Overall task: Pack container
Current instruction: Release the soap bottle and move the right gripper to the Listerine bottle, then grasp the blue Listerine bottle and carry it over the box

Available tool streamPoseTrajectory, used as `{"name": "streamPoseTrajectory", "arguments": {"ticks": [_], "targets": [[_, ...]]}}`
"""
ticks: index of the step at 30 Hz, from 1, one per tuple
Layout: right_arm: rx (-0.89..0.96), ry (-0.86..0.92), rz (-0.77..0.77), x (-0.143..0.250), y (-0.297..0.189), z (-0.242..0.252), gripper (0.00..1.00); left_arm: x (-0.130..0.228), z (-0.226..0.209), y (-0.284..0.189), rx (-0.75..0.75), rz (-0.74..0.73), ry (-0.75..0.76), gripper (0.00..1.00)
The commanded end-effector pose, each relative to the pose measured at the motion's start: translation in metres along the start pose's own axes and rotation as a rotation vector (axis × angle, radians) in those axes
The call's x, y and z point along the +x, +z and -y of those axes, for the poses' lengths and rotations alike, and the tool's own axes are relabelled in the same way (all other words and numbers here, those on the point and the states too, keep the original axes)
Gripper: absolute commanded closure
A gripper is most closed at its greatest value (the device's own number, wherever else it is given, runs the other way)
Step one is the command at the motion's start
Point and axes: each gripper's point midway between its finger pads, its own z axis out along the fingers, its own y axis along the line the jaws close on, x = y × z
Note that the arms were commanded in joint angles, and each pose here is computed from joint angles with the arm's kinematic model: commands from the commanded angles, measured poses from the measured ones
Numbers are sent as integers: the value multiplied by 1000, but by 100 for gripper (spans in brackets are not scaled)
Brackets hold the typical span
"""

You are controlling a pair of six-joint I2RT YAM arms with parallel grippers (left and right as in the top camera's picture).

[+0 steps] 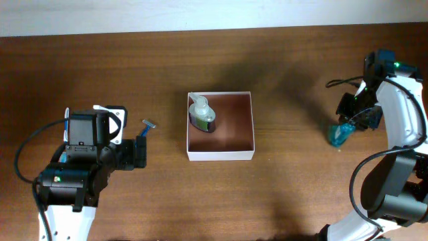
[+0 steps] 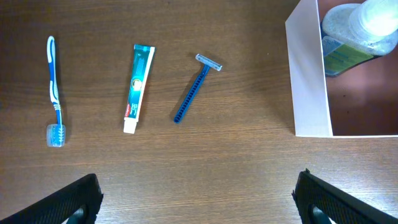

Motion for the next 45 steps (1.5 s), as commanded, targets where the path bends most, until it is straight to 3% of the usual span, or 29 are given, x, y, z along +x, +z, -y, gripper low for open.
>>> {"name": "streamPoseTrajectory", "arguments": {"ticks": [1,6,12,17,27,34,45], "targets": [[-27,-28,128,-4,-47,-11,96,-6,1,-4,10,17,-9,0],[-72,-166,252,11,-106,-42,96,-6,1,-4,10,17,-9,0],[-180,-423,410,60,-178,-114,96,-6,1,-4,10,17,-9,0],[-271,-562,454,102,-200,-169,96,-6,1,-4,10,17,-9,0],[-287,-703,369,135,-160,-246,96,-6,1,-4,10,17,-9,0],[-200,-703,259,121,-94,-277,96,-6,1,-4,10,17,-9,0],[-203,-647,209,96,-51,-294,96,-3,1,-4,9,6,-9,0]]}}
